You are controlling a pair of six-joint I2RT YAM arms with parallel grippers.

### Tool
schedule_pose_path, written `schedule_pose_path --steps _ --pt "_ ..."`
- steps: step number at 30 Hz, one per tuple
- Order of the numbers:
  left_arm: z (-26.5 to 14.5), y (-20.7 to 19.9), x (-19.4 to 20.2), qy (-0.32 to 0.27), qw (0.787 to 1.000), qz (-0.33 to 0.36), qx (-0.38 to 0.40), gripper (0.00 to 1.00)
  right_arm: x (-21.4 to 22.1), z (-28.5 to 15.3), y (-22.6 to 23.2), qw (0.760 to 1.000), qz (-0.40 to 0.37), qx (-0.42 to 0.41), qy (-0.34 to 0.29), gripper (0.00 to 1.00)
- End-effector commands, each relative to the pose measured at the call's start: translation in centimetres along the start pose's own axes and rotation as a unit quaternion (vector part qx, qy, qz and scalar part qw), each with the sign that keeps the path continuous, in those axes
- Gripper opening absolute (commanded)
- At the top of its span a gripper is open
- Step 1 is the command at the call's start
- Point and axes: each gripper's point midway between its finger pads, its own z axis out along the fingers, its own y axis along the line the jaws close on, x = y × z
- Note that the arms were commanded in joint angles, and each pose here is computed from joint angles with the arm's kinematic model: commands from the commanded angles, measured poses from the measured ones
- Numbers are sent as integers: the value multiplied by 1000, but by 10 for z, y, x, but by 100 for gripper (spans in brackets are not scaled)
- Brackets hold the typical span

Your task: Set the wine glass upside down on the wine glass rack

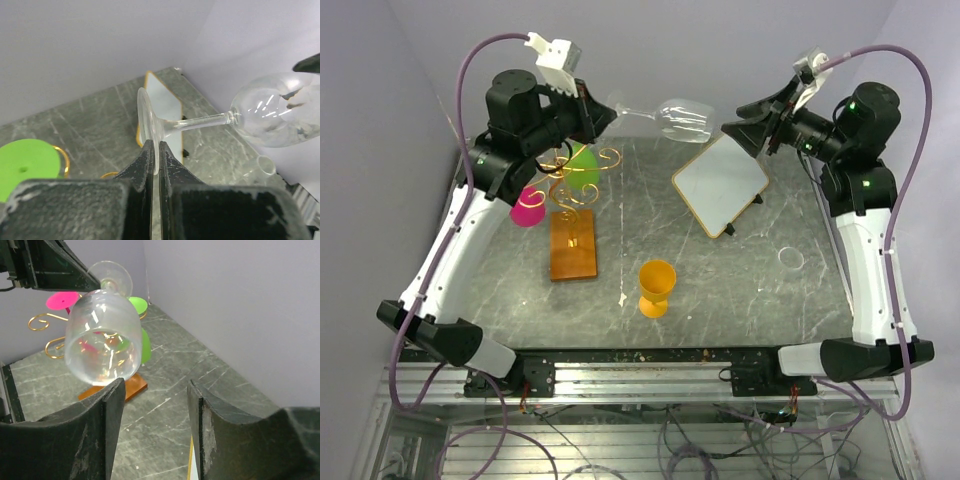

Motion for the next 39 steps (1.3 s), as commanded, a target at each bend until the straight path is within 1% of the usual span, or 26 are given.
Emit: schedule_pose_path --steps 1,6,9,15,21,25,28,39 --pt "-28 7 -43 -58 996 54 -49 7 -9 -10 8 1000 -24 6 -3 53" --pt "-47 21 -67 -78 983 126 -105 7 -6 -20 -3 998 -37 41 8 55" --pt "-53 20 -74 -78 970 188 -133 7 1 -27 -18 996 -50 75 19 57" --pt "-52 21 -77 -71 944 269 -176 7 11 -47 -41 987 -72 140 42 58" --pt "-41 14 -78 -55 912 353 -200 7 12 -69 -47 978 -92 179 52 61" --pt "-29 4 -66 -31 883 425 -198 7 18 -77 -50 974 -98 195 63 61" --pt "-20 2 -54 -11 864 464 -194 7 22 -79 -50 973 -96 197 67 62" --pt "13 -2 -10 50 828 538 -151 7 27 -79 -49 977 -85 184 67 63"
